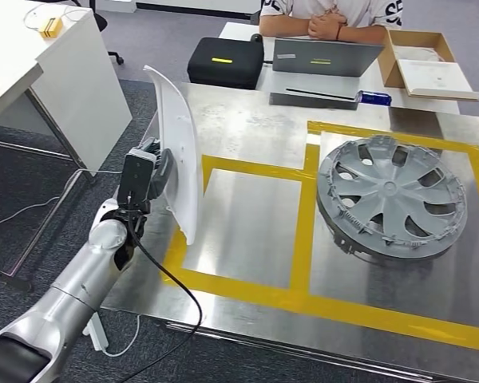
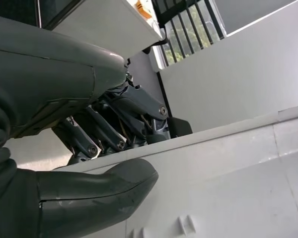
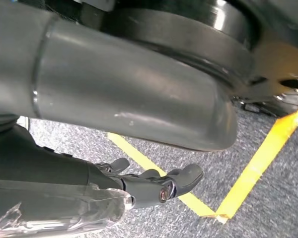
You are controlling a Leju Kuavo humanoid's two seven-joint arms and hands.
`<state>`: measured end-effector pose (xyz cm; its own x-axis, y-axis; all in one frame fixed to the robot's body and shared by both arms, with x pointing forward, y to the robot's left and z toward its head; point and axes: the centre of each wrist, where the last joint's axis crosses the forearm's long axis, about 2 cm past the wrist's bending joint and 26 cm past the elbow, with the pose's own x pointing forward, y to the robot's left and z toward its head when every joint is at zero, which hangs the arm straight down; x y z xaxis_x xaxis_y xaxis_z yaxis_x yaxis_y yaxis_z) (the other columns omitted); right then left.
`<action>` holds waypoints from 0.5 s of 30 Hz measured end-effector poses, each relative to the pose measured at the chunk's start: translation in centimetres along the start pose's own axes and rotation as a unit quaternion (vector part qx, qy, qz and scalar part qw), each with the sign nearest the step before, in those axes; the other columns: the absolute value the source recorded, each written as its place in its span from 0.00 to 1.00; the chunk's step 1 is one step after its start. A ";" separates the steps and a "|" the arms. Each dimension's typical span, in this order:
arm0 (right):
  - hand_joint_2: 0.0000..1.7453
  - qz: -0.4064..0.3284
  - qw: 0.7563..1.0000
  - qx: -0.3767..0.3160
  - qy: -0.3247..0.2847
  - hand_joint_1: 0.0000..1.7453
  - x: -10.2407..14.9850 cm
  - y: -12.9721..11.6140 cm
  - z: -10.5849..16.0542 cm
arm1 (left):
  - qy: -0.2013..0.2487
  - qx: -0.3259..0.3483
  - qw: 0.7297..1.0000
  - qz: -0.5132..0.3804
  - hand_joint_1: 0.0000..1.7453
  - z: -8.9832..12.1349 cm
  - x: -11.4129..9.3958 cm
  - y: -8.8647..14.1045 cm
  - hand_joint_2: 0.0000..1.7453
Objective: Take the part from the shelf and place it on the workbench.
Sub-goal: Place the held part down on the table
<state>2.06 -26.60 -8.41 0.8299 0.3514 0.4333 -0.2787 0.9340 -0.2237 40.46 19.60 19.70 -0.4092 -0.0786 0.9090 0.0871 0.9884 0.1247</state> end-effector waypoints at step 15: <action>0.00 -0.005 1.000 0.003 0.003 0.00 -0.4 0.3 0.3 | 0.016 -0.032 0.999 0.000 1.00 0.3 -0.9 -0.3 1.00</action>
<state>1.48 -26.41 -8.35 0.8353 0.3420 0.4304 -0.2736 0.9377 -0.2139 40.54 19.41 18.78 -0.3808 -0.0846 0.9208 0.1444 0.9781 0.1496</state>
